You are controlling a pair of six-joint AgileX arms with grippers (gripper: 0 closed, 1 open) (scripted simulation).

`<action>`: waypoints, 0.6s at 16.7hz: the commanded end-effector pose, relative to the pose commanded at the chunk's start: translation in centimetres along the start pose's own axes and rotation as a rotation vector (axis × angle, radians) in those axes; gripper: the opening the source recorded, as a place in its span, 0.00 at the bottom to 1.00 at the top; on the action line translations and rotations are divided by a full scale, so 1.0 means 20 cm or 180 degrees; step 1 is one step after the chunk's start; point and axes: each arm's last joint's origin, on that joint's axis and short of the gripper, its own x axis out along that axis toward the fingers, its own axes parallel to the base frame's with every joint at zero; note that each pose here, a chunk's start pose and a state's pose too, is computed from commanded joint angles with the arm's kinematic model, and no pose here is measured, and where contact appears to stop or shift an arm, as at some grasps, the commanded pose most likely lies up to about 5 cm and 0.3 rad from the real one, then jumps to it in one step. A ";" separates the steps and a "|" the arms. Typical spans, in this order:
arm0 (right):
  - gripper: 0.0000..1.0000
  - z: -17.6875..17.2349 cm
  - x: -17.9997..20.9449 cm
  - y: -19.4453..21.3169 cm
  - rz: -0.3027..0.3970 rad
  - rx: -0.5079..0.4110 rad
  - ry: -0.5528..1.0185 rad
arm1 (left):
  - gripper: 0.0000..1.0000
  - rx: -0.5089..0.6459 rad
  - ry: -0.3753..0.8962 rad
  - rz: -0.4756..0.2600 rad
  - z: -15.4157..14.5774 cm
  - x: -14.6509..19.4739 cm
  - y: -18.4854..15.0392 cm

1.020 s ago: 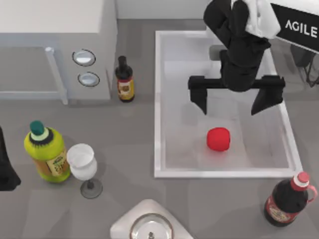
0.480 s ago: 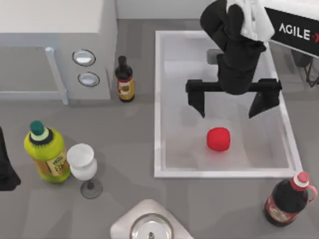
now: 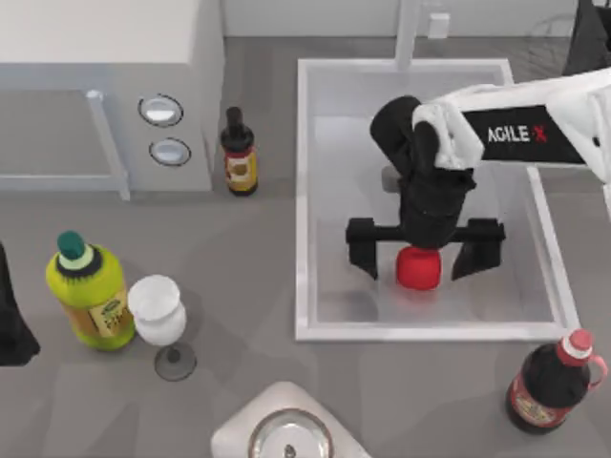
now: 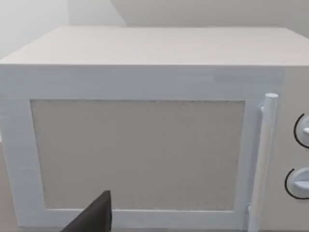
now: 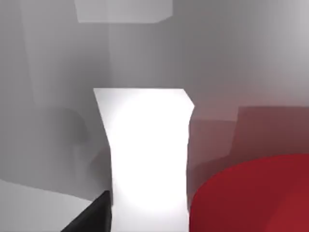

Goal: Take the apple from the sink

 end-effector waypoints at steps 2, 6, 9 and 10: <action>1.00 -0.02 0.11 -0.01 -0.0019 -0.0002 0.0037 | 1.00 0.0000 0.0000 0.0000 0.00 0.00 0.00; 1.00 -0.03 0.14 -0.01 -0.0027 -0.0002 0.0052 | 1.00 0.0000 0.0000 0.0000 0.00 0.00 0.00; 0.85 -0.03 0.14 -0.01 -0.0027 -0.0002 0.0052 | 1.00 0.0000 0.0000 0.0000 0.00 0.00 0.00; 0.77 -0.03 0.14 -0.01 -0.0027 -0.0002 0.0052 | 1.00 0.0000 0.0000 0.0000 0.00 0.00 0.00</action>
